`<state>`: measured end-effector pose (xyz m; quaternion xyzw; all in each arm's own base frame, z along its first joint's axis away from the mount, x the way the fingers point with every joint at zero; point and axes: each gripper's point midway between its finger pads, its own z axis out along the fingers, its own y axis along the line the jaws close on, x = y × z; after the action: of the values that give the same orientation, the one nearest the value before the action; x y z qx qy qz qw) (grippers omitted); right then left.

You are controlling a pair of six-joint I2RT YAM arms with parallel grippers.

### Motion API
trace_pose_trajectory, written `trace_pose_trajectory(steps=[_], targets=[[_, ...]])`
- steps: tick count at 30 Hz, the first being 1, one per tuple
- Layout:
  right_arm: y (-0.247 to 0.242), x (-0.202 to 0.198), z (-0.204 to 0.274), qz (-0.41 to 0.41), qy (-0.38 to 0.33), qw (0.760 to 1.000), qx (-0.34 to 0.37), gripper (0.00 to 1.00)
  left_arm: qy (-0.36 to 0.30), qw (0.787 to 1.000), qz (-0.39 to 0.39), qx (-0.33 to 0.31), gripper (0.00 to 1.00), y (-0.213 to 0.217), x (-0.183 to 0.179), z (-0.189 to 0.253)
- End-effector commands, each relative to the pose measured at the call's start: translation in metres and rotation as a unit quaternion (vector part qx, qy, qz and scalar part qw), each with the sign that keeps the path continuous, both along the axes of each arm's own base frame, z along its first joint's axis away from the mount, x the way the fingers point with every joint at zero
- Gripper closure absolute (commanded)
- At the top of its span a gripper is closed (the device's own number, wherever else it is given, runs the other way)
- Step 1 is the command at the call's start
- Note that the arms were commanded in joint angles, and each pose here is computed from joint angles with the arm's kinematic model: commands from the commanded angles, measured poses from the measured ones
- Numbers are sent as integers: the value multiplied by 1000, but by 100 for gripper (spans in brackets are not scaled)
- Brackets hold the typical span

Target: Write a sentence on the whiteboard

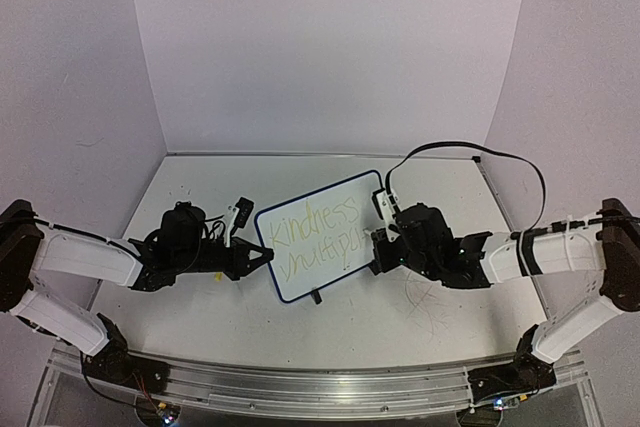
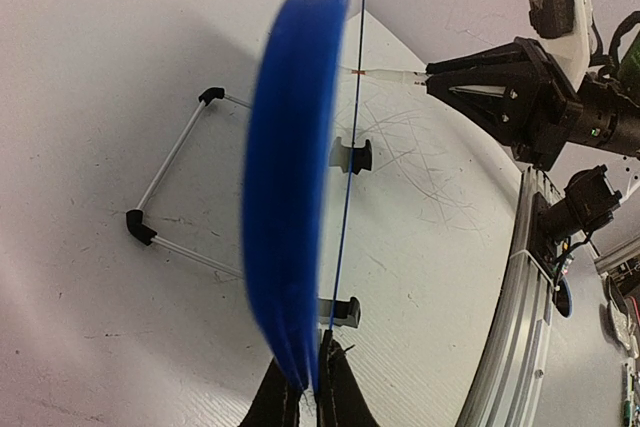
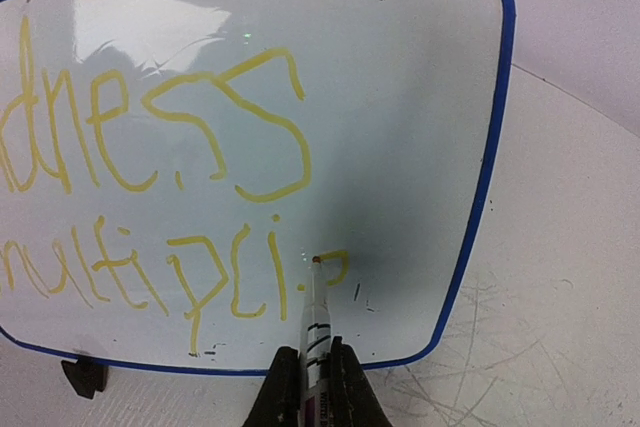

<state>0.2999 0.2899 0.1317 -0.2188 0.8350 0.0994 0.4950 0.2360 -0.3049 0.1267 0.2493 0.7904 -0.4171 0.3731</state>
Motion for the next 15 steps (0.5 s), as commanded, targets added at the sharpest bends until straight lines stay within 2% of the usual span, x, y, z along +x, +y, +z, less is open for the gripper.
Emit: trace_pose_trajectory(steps=[1,15], targets=[[13,-4,-2,18,7,1000,12,100,-6,999,15,38,100,9,5,-11],[-3,-13,-30,3,35,999,-9,100,-6,999,15,38,100,8,5,-11]])
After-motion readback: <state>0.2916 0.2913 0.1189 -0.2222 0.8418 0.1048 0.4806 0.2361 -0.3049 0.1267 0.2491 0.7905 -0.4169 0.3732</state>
